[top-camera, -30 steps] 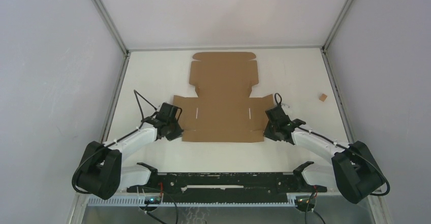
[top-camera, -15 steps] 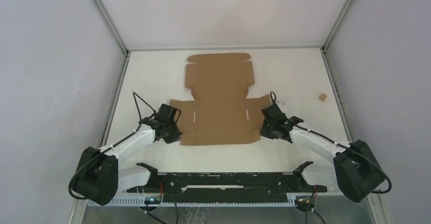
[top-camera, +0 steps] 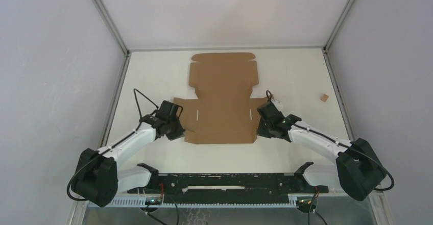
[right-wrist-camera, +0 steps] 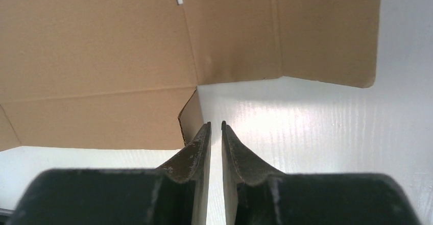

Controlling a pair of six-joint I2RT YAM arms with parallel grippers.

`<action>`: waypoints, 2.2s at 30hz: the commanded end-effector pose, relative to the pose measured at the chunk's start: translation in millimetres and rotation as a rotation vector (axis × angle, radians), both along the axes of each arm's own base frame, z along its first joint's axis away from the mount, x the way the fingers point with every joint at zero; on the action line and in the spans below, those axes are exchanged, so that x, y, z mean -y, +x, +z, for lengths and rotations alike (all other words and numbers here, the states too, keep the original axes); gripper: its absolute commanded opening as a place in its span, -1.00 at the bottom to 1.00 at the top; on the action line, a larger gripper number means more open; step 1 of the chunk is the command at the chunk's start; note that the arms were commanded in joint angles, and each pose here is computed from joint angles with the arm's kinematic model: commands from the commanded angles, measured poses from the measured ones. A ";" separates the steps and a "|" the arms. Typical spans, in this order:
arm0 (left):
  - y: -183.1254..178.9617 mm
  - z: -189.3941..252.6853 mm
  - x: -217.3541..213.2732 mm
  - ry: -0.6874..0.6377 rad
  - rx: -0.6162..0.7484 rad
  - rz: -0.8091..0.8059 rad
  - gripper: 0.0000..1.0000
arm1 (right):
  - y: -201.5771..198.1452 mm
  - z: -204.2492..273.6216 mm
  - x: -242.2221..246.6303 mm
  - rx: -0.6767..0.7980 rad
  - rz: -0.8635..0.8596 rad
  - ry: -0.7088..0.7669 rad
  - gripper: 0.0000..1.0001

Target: Fold the paper box

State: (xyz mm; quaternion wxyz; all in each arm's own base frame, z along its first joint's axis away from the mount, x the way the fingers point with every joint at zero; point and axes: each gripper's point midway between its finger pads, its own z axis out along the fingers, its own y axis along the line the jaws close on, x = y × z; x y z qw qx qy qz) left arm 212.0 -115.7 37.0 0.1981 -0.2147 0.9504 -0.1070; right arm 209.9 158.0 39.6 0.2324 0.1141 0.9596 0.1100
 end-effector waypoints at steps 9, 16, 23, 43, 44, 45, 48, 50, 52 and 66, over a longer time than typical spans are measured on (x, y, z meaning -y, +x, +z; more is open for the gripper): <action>24.0 35.0 34.6 -0.068 0.078 -0.057 -0.99 | 13.4 13.4 -26.5 0.039 0.039 0.005 -0.58; 26.9 36.7 49.7 -0.068 0.073 -0.088 -0.99 | 14.4 10.8 -39.0 0.032 0.071 -0.007 -0.58; 27.2 32.8 67.6 -0.069 0.059 -0.122 -0.99 | 16.6 10.6 -51.8 0.029 0.110 -0.036 -0.57; 23.4 -5.8 95.0 -0.057 -0.013 -0.175 -1.00 | 14.4 -7.4 -81.4 -0.011 0.208 -0.102 -0.56; 22.7 -7.9 95.7 -0.056 -0.017 -0.176 -1.00 | 14.0 -9.8 -82.1 -0.017 0.210 -0.103 -0.56; 22.2 -10.1 96.6 -0.056 -0.021 -0.177 -1.00 | 13.0 -12.0 -83.4 -0.021 0.213 -0.103 -0.57; 20.6 -15.3 98.5 -0.056 -0.031 -0.180 -1.00 | 10.5 -19.8 -85.5 -0.039 0.218 -0.110 -0.56; 18.6 -18.8 99.6 -0.057 -0.038 -0.182 -1.00 | 8.0 -26.2 -86.0 -0.053 0.223 -0.119 -0.56; 17.7 -21.2 100.5 -0.058 -0.042 -0.184 -1.00 | 6.1 -30.0 -87.2 -0.061 0.227 -0.123 -0.57; 16.8 -24.2 104.8 -0.065 -0.050 -0.190 -1.00 | 4.3 -35.6 -91.2 -0.072 0.235 -0.119 -0.57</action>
